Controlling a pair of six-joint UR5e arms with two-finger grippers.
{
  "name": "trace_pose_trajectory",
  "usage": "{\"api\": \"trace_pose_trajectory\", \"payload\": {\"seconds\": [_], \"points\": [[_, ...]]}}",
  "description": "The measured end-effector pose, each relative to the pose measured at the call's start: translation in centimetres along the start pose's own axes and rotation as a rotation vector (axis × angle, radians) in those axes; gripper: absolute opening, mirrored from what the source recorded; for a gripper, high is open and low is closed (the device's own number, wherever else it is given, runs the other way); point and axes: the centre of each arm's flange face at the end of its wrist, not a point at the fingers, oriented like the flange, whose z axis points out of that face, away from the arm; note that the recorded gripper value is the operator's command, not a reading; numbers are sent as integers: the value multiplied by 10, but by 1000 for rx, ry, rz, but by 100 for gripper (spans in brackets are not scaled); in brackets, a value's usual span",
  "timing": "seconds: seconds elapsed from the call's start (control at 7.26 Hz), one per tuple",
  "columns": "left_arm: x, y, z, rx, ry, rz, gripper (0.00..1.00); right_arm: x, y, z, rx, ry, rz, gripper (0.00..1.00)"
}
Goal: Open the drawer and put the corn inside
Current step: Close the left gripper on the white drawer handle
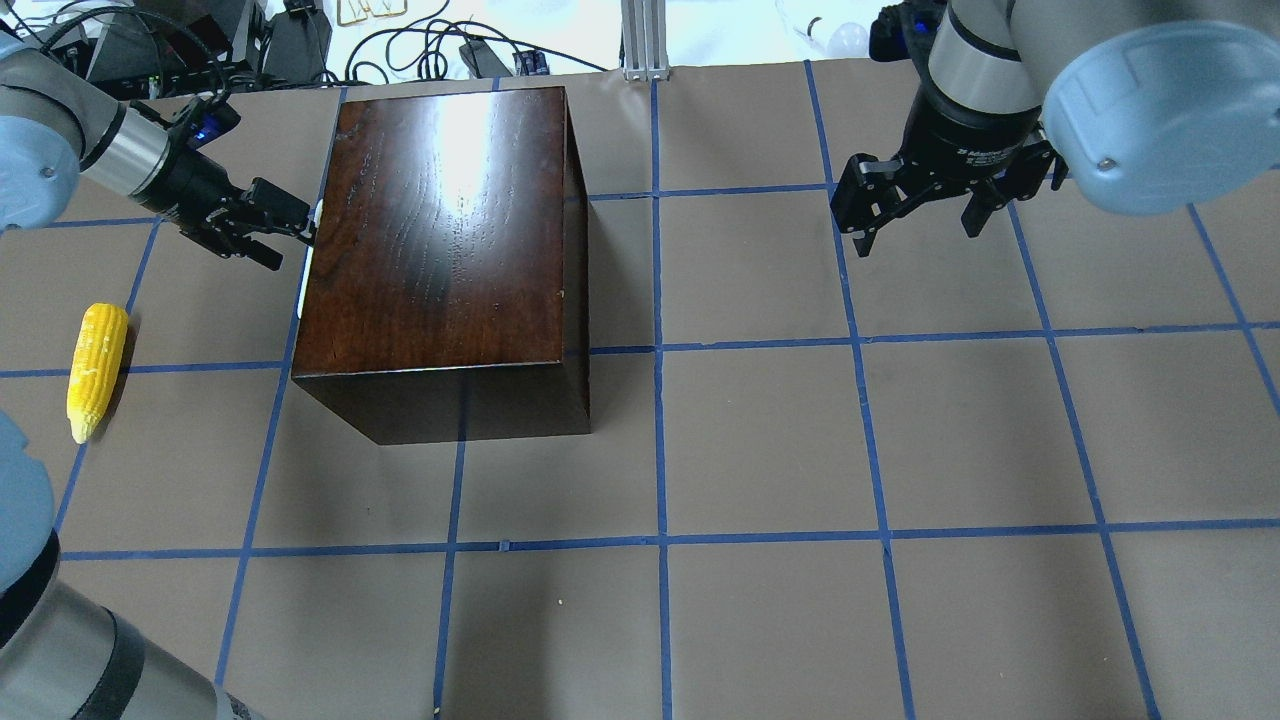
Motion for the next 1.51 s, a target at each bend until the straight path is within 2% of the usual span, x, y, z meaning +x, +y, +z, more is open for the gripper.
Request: {"api": "trace_pose_trajectory", "payload": {"seconds": [0.69,1.24,1.51], "points": [[-8,-2,-1,-12,-35,1,100,1,0,0,0,0,2,100],[-12,-5,-6,3,-63,16,100,0,0,0,0,0,1,100],[-19,-3,-9,-5,-97,41,100,1,0,0,0,0,3,100]]}}
